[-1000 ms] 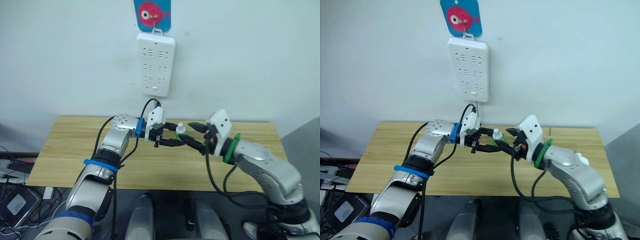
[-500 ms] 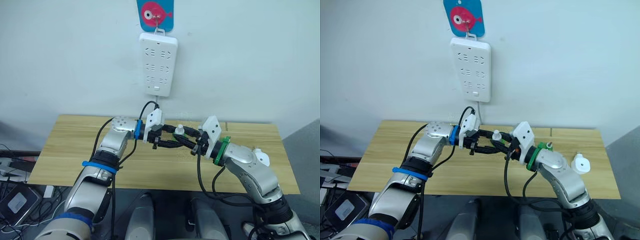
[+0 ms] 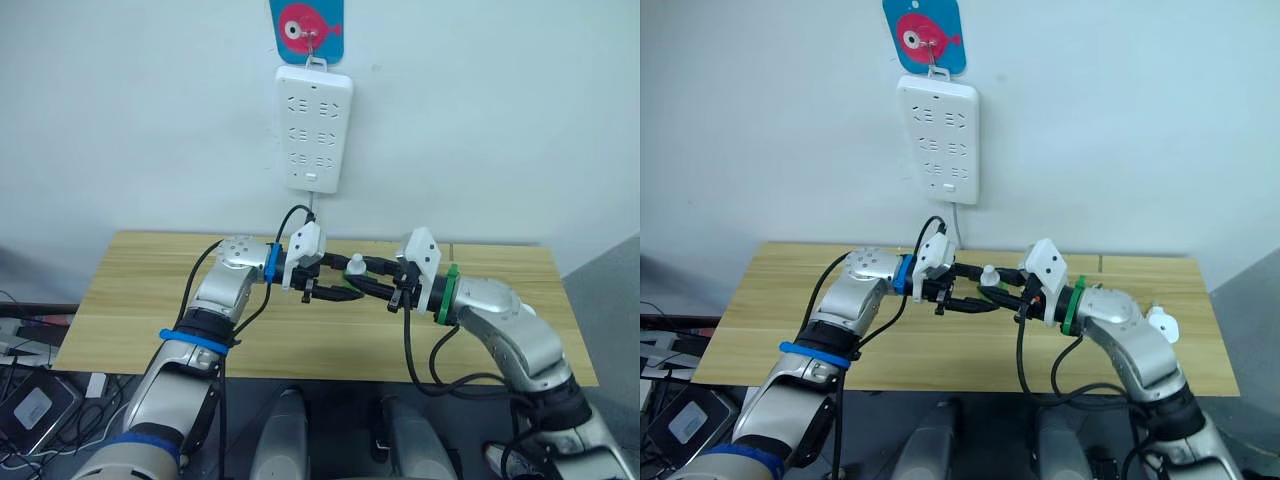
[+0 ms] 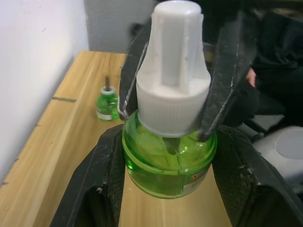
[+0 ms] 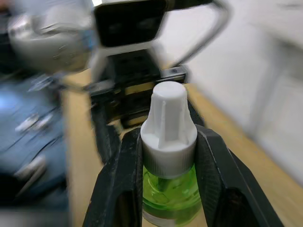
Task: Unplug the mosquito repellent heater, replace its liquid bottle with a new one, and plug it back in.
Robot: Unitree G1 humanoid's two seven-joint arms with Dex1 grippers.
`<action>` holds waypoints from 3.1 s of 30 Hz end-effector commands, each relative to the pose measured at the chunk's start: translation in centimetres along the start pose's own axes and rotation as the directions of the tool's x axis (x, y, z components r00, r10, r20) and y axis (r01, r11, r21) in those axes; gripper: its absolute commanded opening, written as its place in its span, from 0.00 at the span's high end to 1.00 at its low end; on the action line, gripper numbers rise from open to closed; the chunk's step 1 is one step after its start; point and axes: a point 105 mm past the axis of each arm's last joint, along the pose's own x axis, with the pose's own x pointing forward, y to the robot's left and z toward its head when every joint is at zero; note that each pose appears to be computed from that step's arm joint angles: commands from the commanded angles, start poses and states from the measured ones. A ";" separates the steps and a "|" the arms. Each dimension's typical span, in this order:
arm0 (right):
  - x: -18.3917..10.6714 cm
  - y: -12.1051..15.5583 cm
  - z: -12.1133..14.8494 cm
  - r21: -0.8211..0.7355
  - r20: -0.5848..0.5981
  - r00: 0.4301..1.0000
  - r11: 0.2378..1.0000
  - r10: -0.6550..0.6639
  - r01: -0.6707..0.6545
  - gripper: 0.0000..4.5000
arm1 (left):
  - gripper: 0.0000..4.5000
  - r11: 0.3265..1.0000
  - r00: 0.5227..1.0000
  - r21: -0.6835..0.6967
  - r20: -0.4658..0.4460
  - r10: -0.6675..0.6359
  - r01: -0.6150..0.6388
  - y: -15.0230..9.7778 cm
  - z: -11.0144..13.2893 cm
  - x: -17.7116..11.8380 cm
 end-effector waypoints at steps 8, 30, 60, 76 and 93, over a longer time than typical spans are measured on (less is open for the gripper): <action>1.5 3.2 2.2 -0.125 -0.014 0.856 0.848 0.517 -0.515 0.76 | 0.51 0.974 0.979 0.098 -0.012 -0.203 0.203 -5.1 1.0 0.3; -3.8 0.8 1.2 -0.022 0.009 0.983 0.982 -0.185 0.185 0.00 | 0.51 0.972 0.971 0.019 0.035 0.235 -0.236 0.6 -0.4 -0.7; -0.7 1.3 1.8 0.017 0.123 0.960 0.968 -0.251 0.251 0.78 | 0.51 0.989 0.987 0.018 0.068 0.144 -0.146 0.0 0.2 1.8; -2.0 0.4 1.6 -0.110 -0.087 0.906 0.900 0.414 -0.422 0.78 | 0.51 0.984 0.986 0.075 0.025 -0.165 0.162 -4.2 0.1 2.5; -5.6 1.2 1.3 -0.052 -0.018 0.991 0.990 -0.130 0.129 0.01 | 0.51 0.999 0.998 0.038 0.054 0.018 -0.020 -0.9 0.1 2.1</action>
